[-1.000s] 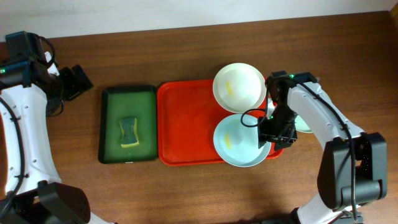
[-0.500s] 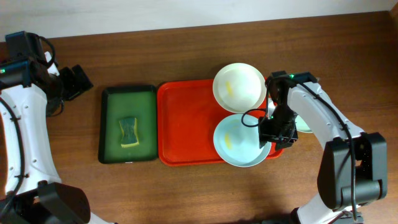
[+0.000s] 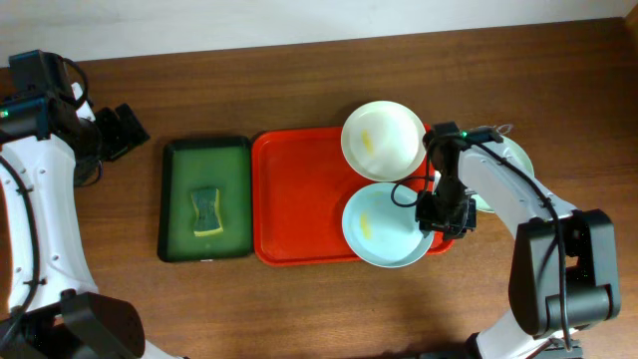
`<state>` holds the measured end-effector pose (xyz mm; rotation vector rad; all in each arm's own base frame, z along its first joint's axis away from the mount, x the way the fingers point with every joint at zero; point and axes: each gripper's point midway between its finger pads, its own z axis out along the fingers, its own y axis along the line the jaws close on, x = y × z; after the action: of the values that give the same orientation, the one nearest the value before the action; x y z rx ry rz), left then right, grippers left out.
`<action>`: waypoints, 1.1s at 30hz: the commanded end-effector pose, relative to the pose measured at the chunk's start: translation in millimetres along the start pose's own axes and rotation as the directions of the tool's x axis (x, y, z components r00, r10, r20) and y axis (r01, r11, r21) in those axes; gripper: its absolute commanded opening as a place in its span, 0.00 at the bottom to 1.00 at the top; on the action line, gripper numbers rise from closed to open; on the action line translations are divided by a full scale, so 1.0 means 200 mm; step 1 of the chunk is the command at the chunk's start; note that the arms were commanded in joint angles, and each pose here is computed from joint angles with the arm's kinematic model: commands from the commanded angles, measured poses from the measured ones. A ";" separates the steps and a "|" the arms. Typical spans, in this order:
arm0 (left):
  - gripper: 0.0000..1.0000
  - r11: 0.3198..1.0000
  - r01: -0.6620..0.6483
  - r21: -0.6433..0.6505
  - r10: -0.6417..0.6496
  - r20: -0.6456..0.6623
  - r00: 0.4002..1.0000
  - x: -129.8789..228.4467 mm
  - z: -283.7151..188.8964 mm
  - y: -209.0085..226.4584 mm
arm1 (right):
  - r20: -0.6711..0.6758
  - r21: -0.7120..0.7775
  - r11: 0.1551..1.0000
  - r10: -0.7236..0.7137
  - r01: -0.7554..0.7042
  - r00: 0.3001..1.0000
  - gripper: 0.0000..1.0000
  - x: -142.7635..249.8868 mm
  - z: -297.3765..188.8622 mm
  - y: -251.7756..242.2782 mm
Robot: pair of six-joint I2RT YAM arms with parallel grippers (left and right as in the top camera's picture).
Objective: Clean dirty plates on tray and stack at the side
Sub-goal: 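Release the plate and move the right gripper to the lower light-green plate, then grasp the lower light-green plate rim and drag it left on the tray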
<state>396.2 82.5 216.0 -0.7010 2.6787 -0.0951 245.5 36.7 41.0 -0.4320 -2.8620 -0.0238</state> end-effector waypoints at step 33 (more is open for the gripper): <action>0.99 1.000 0.011 0.011 -0.011 0.015 1.000 -0.01 -0.03 -0.01 | 0.004 -0.463 0.883 0.085 -0.073 0.996 0.04 0.03 0.03 0.72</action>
<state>396.1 82.6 216.0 -0.7012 2.6791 -0.0945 279.9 155.7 30.1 -0.5128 -2.8854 -0.6676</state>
